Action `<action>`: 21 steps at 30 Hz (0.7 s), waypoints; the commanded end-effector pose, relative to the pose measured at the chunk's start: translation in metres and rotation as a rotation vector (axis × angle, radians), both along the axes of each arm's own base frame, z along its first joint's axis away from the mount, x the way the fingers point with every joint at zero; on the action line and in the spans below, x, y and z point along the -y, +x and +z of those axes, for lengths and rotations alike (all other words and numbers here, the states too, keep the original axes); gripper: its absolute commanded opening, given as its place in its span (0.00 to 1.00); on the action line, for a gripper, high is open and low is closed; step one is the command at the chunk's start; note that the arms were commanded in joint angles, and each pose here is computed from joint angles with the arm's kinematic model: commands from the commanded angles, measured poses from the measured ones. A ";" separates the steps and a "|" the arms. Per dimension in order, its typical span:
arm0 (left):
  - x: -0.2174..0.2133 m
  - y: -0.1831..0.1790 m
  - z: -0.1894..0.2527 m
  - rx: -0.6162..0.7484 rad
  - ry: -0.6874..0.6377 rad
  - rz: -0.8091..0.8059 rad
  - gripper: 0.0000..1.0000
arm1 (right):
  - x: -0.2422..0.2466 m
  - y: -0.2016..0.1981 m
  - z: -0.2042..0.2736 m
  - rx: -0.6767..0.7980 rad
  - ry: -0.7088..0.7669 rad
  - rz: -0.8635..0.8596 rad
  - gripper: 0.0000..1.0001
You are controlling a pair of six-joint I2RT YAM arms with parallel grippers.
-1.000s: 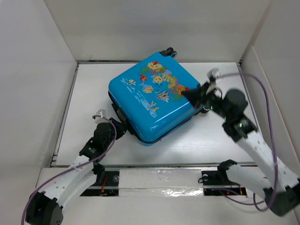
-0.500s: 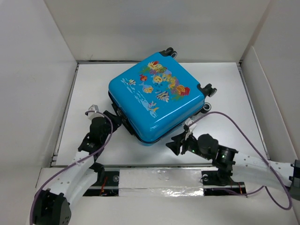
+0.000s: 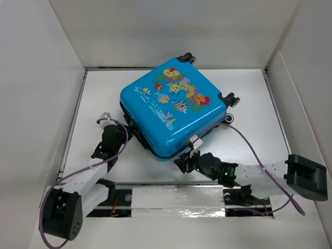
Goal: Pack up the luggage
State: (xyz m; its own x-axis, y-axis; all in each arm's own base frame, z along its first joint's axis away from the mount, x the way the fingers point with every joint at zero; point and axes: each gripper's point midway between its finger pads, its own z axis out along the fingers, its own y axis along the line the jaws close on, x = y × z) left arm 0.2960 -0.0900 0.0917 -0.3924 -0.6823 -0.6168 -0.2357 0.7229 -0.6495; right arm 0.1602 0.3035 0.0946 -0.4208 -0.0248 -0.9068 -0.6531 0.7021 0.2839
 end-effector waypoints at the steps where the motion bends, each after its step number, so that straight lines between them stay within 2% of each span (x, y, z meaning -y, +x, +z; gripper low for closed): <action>1: 0.001 0.014 0.019 0.086 -0.023 0.014 0.15 | -0.019 0.009 0.044 0.055 0.202 -0.085 0.48; 5: 0.003 0.014 0.008 0.054 -0.012 0.003 0.20 | -0.014 0.017 0.044 0.072 0.212 -0.200 0.48; 6: 0.003 0.014 0.008 0.048 -0.009 0.001 0.25 | -0.014 0.017 0.045 0.076 0.213 -0.216 0.48; 10: 0.002 0.011 0.001 0.035 0.004 -0.004 0.34 | -0.007 0.021 0.049 0.090 0.232 -0.264 0.45; 13: 0.002 0.012 -0.005 0.024 0.010 -0.004 0.34 | -0.001 0.025 0.054 0.101 0.250 -0.305 0.29; 14: 0.002 0.013 -0.008 0.015 0.012 -0.005 0.34 | 0.001 0.026 0.055 0.104 0.255 -0.316 0.15; 16: 0.007 0.020 -0.003 0.046 0.002 -0.019 0.27 | 0.004 0.027 0.062 0.113 0.274 -0.324 0.06; 17: 0.008 0.022 -0.007 0.033 0.004 -0.025 0.20 | 0.006 0.027 0.061 0.115 0.271 -0.327 0.00; 18: 0.010 0.023 -0.008 0.031 0.005 -0.036 0.00 | 0.008 0.027 0.063 0.121 0.274 -0.327 0.00; 21: 0.021 0.026 -0.004 0.046 -0.005 -0.077 0.00 | 0.017 0.023 0.071 0.131 0.294 -0.312 0.00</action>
